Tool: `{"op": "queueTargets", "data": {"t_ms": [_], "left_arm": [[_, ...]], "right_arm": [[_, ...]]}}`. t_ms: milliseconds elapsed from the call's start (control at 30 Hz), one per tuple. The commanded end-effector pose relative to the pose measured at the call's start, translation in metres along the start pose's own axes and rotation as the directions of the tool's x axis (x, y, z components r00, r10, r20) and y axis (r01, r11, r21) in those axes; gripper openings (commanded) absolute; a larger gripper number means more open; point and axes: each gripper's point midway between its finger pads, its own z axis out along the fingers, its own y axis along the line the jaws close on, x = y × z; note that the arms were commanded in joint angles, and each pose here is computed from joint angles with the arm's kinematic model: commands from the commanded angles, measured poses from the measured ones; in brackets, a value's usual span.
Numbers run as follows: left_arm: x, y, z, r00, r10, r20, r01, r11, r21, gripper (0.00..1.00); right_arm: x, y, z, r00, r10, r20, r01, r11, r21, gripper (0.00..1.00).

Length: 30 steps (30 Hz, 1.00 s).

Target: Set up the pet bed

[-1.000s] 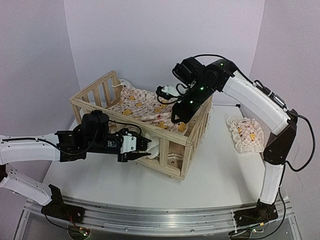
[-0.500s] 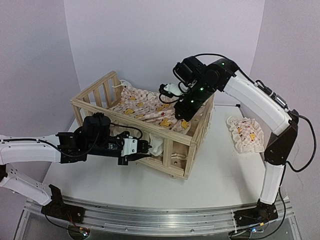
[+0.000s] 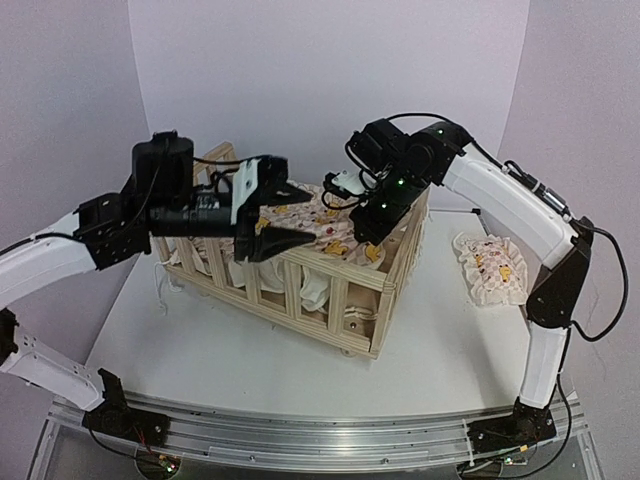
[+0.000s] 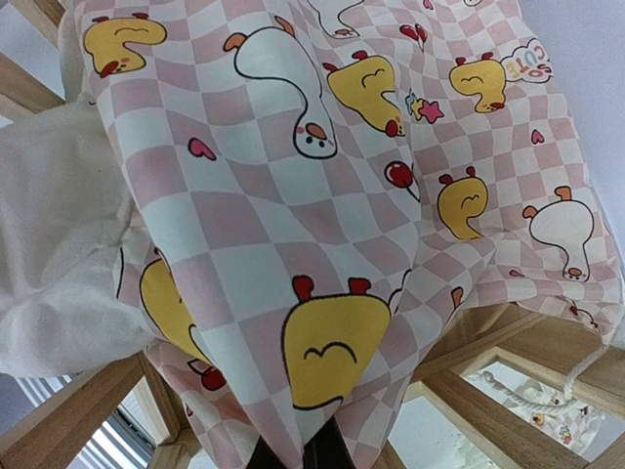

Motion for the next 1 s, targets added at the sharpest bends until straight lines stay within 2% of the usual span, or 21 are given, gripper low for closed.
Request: {"op": "queueTargets", "data": {"t_ms": [0, 67, 233, 467, 600, 700, 833, 967], "left_arm": [[0.059, 0.063, 0.020, 0.915, -0.347, -0.206, 0.320, 0.935, -0.152, 0.62], [0.081, 0.072, 0.027, 0.884, -0.389, -0.260, 0.361, 0.920, -0.150, 0.65], [0.120, 0.059, 0.055, 0.858, -0.374, -0.351, 0.375, 0.924, -0.068, 0.70], [0.138, 0.064, 0.078, 0.885, -0.318, -0.341, 0.322, 0.946, -0.046, 0.74], [0.139, 0.057, 0.076, 0.882, -0.357, -0.307, 0.375, 0.927, 0.003, 0.73], [0.154, 0.047, 0.078, 0.884, -0.321, -0.339, 0.353, 0.935, 0.037, 0.69], [0.188, 0.049, 0.086, 0.849, -0.284, -0.445, 0.323, 0.946, 0.012, 0.59], [0.193, 0.039, 0.087, 0.851, -0.255, -0.459, 0.321, 0.944, 0.070, 0.56]], "right_arm": [[0.009, -0.010, -0.023, 0.998, 0.067, 0.020, -0.067, 0.998, 0.004, 0.00], [0.007, -0.008, -0.026, 0.997, 0.072, 0.039, -0.072, 0.997, -0.011, 0.00], [-0.002, -0.003, -0.033, 0.990, 0.096, 0.105, -0.091, 0.994, -0.053, 0.00], [-0.021, 0.001, -0.052, 0.966, 0.111, 0.232, -0.090, 0.991, -0.100, 0.00], [-0.018, -0.002, -0.054, 0.961, 0.129, 0.245, -0.109, 0.989, -0.096, 0.00], [-0.019, -0.001, -0.056, 0.955, 0.135, 0.265, -0.109, 0.988, -0.110, 0.00], [-0.022, -0.004, -0.055, 0.951, 0.138, 0.277, -0.112, 0.988, -0.108, 0.00], [-0.024, -0.006, -0.056, 0.945, 0.150, 0.290, -0.124, 0.986, -0.107, 0.00]]}}
